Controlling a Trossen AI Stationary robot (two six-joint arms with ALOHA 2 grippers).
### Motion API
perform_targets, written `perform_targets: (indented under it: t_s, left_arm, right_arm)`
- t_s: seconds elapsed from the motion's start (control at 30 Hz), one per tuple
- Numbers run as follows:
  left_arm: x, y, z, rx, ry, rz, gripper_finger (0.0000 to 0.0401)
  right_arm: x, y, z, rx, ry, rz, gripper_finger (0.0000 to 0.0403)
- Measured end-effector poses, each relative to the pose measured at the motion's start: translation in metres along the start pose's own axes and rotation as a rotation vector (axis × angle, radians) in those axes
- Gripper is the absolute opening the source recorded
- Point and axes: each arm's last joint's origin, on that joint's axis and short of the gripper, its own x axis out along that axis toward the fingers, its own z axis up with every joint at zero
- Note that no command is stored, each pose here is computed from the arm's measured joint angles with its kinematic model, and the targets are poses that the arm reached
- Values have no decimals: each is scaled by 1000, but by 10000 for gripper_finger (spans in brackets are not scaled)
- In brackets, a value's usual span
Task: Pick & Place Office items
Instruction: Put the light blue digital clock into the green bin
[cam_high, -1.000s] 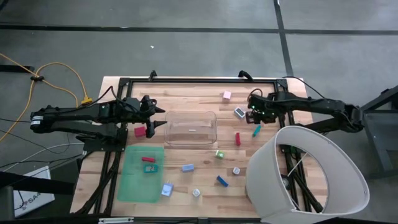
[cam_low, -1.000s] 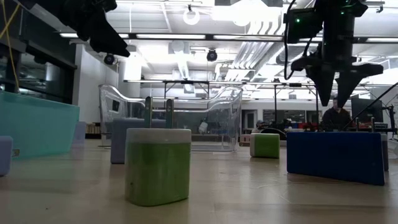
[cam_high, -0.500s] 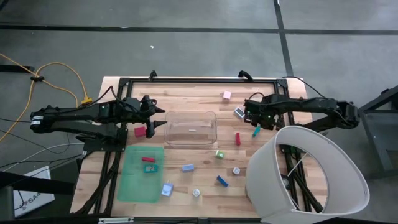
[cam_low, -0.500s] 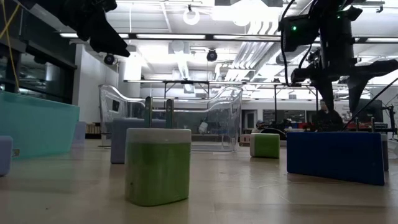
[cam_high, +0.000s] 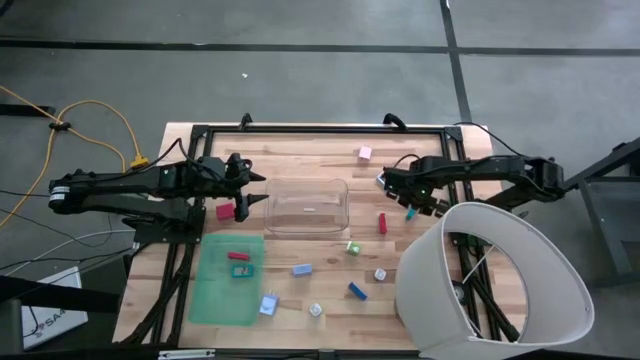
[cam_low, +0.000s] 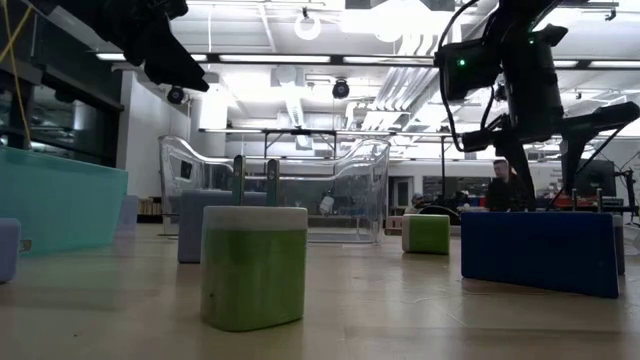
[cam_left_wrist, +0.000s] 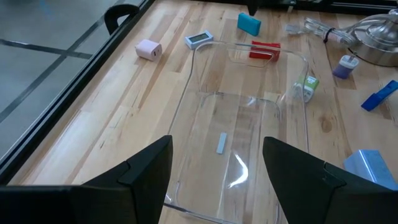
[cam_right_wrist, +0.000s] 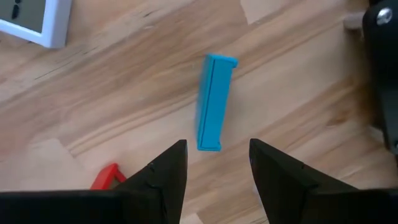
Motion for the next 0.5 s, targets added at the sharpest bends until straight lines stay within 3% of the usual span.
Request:
perform_targets:
  t_s: [0.5]
  left_arm:
    - [0, 0, 0, 0, 0, 0, 244]
  right_arm:
    - [12, -8, -10, 142, -35, -11, 161]
